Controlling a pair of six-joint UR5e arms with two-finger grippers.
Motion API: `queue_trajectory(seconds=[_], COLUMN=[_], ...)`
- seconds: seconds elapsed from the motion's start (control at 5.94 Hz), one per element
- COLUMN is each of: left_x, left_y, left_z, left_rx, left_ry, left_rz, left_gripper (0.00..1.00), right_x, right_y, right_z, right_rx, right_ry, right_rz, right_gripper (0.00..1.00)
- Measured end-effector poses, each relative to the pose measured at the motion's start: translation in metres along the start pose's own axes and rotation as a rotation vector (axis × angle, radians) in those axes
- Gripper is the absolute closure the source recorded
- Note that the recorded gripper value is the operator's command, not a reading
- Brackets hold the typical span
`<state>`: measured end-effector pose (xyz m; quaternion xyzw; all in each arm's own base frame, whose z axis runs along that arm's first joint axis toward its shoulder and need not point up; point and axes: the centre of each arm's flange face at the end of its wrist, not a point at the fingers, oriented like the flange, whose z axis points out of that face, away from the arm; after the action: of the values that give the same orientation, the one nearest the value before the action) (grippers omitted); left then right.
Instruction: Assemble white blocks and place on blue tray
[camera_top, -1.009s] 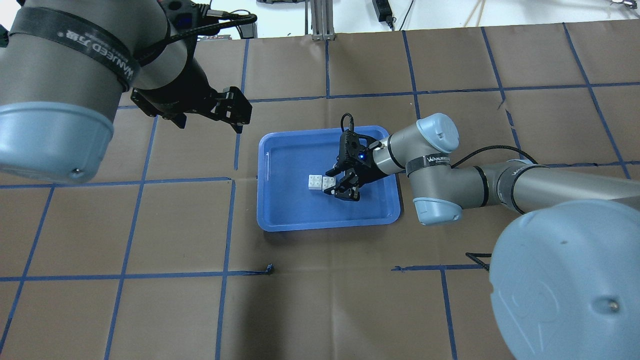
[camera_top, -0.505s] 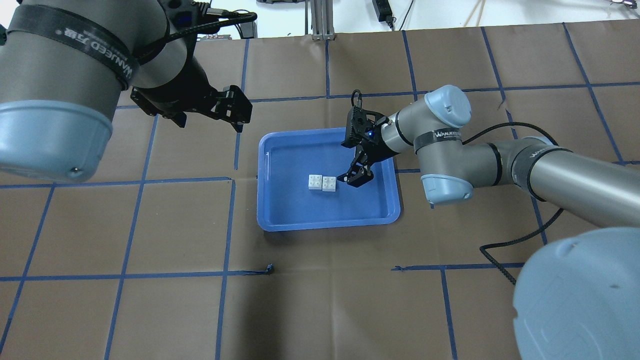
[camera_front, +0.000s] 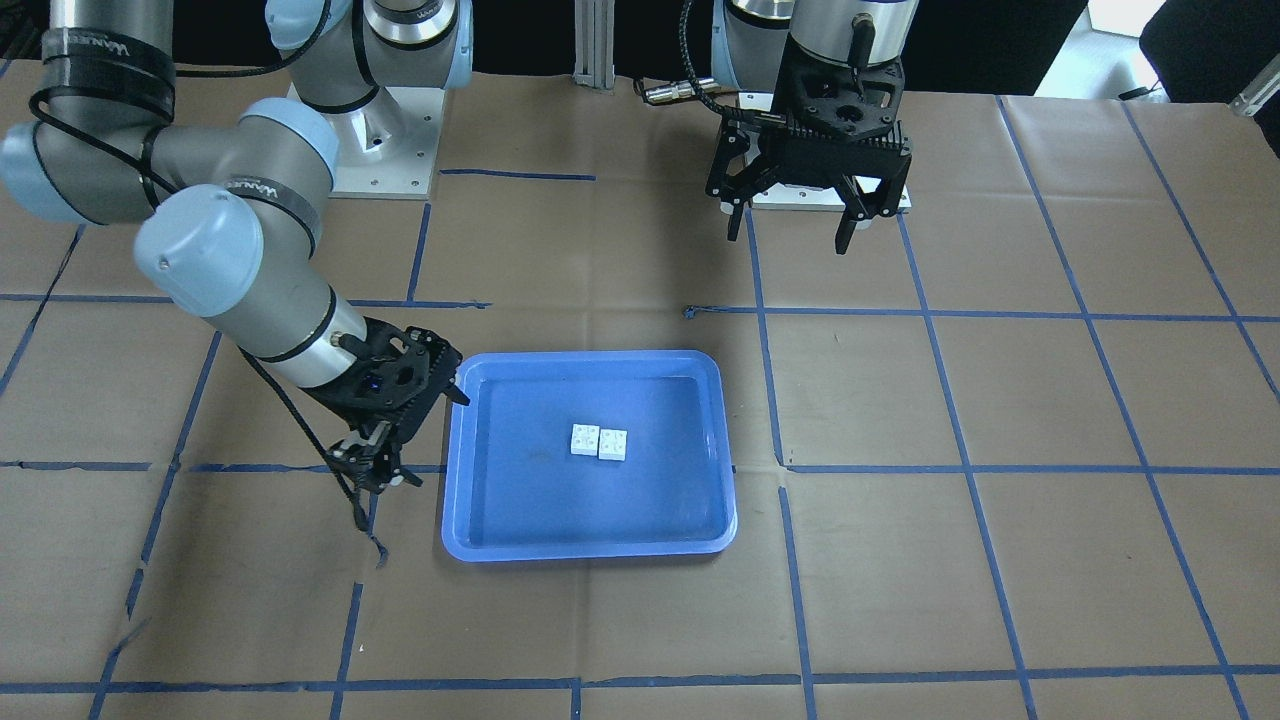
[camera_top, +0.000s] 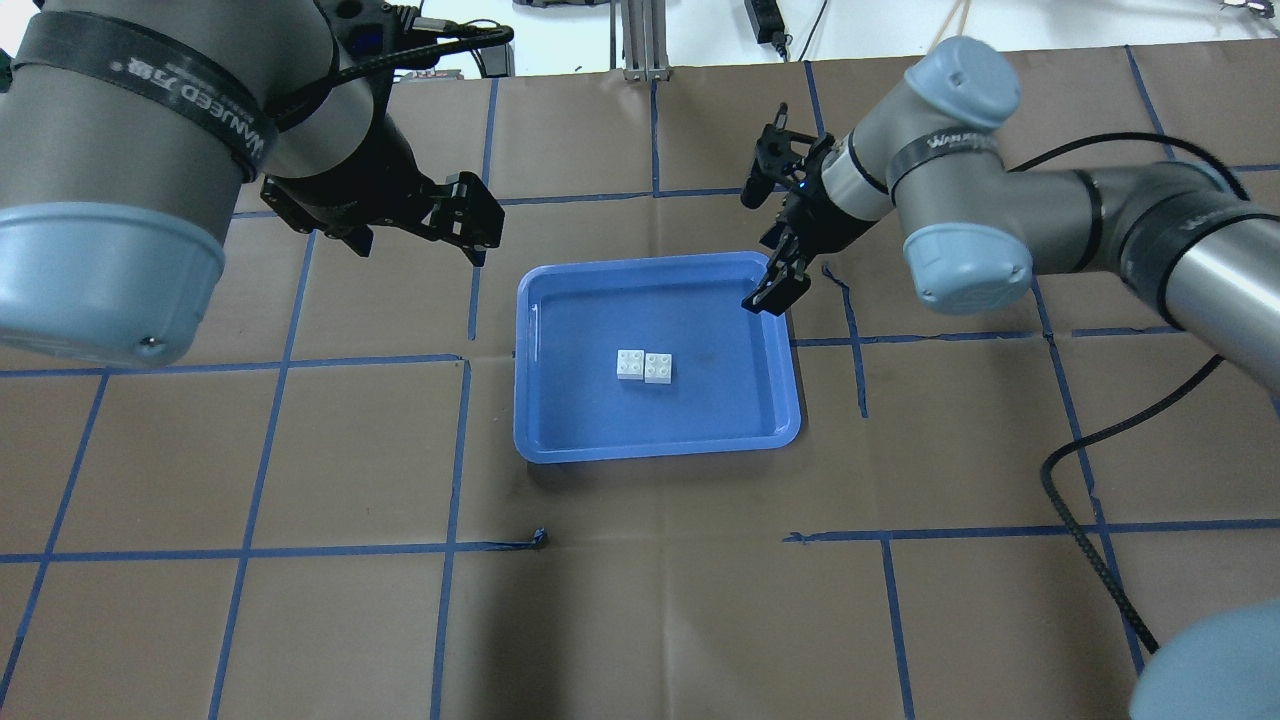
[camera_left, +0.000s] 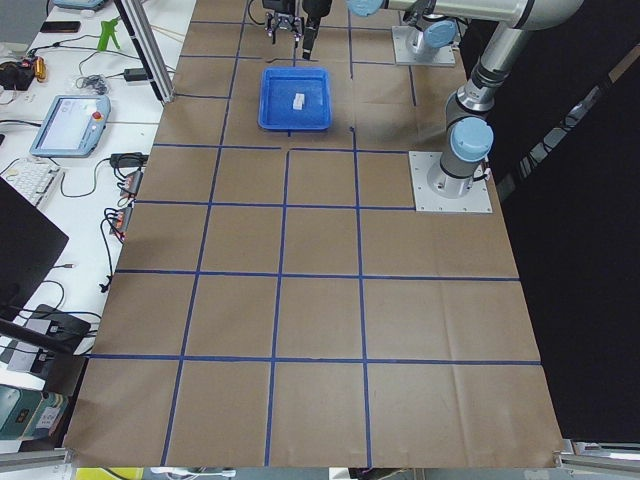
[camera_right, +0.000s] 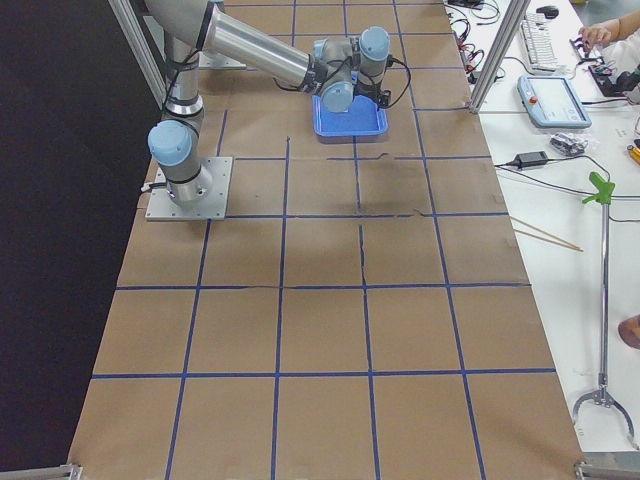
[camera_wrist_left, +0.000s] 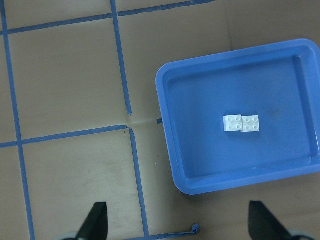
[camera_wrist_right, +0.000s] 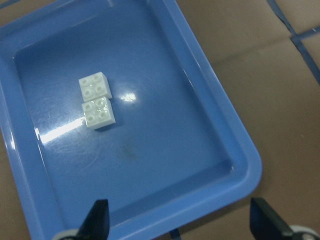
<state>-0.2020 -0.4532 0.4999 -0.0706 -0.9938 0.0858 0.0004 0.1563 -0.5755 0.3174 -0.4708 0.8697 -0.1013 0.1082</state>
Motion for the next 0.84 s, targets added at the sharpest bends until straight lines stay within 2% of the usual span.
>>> queue_trajectory(seconds=[0.34,0.5,0.67,0.84], left_x=[0.000,0.000,0.000,0.000], left_y=[0.000,0.000,0.000,0.000], left_z=[0.000,-0.001,-0.001,-0.001], left_rx=[0.002,0.003,0.004,0.004], left_ry=[0.000,0.000,0.000,0.000], left_rz=[-0.001,-0.001,-0.001,0.000], left_gripper=[0.01,0.01,0.01,0.01], right_x=[0.003,-0.004,-0.012,-0.017], right_y=[0.022,0.029,0.032,0.029], right_z=[-0.053,-0.077,-0.098,-0.118], right_rx=[-0.127,-0.181,-0.218,-0.243], right_ry=[0.098,0.157,0.182,0.183], right_rz=[0.438,0.618,0.775,0.901], right_gripper=[0.00,0.00,0.00,0.00])
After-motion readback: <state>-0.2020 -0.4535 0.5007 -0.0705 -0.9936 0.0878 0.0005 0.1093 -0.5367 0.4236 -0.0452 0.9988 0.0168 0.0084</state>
